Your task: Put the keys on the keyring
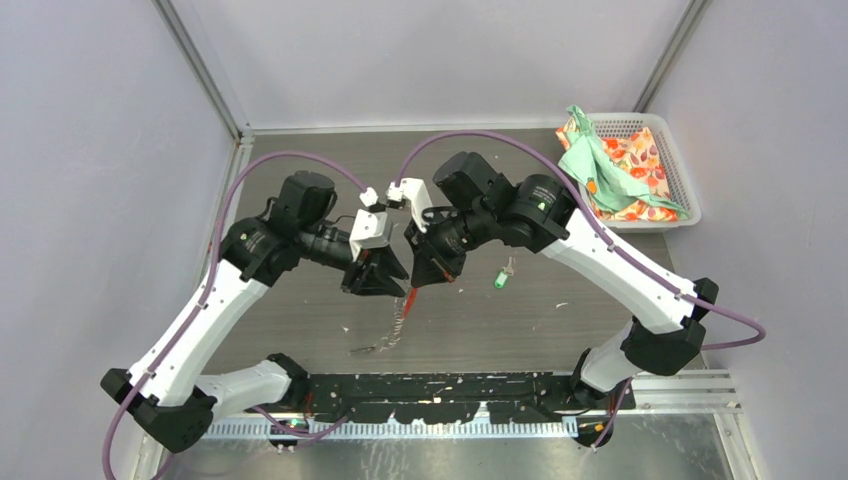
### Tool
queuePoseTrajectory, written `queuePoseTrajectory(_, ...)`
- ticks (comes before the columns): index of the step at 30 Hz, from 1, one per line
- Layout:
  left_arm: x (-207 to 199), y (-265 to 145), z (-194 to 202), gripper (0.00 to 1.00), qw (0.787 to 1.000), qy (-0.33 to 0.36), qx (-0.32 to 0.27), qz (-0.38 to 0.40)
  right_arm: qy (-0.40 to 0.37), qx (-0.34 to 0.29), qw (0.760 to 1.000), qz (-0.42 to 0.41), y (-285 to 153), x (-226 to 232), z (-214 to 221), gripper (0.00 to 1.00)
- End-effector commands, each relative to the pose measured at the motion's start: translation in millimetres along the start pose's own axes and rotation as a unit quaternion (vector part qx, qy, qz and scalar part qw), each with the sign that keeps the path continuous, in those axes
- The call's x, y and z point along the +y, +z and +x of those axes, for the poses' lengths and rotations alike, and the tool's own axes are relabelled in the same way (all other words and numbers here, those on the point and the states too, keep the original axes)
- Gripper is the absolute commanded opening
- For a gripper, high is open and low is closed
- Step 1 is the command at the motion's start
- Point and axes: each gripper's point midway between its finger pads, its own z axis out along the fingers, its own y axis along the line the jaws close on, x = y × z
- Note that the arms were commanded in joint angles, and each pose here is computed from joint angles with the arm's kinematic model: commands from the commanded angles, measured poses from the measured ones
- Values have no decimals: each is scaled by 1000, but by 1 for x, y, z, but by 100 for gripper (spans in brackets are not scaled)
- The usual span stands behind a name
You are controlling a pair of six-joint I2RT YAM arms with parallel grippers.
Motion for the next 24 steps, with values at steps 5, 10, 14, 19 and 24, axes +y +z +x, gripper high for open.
queuePoseTrajectory(5, -6, -3, -23, 39, 999, 28, -33, 0, 1, 0, 1000, -5, -3, 4, 1, 1)
queuePoseTrajectory(10, 4, 0, -20, 26, 999, 30, -41, -20, 1, -3, 1000, -11, -1, 7, -1, 1)
queuePoseTrajectory(14, -3, 1, -9, 20, 999, 30, -24, 3, 4, -5, 1000, -13, -1, 9, -2, 1)
queuePoseTrajectory(19, -4, 2, 0, 19, 999, 37, -7, 8, 6, -4, 1000, -18, 2, 10, -5, 1)
queuePoseTrajectory(24, -2, 3, 10, 1, 998, 53, 20, 5, 11, 4, 1000, -16, 6, 9, -6, 1)
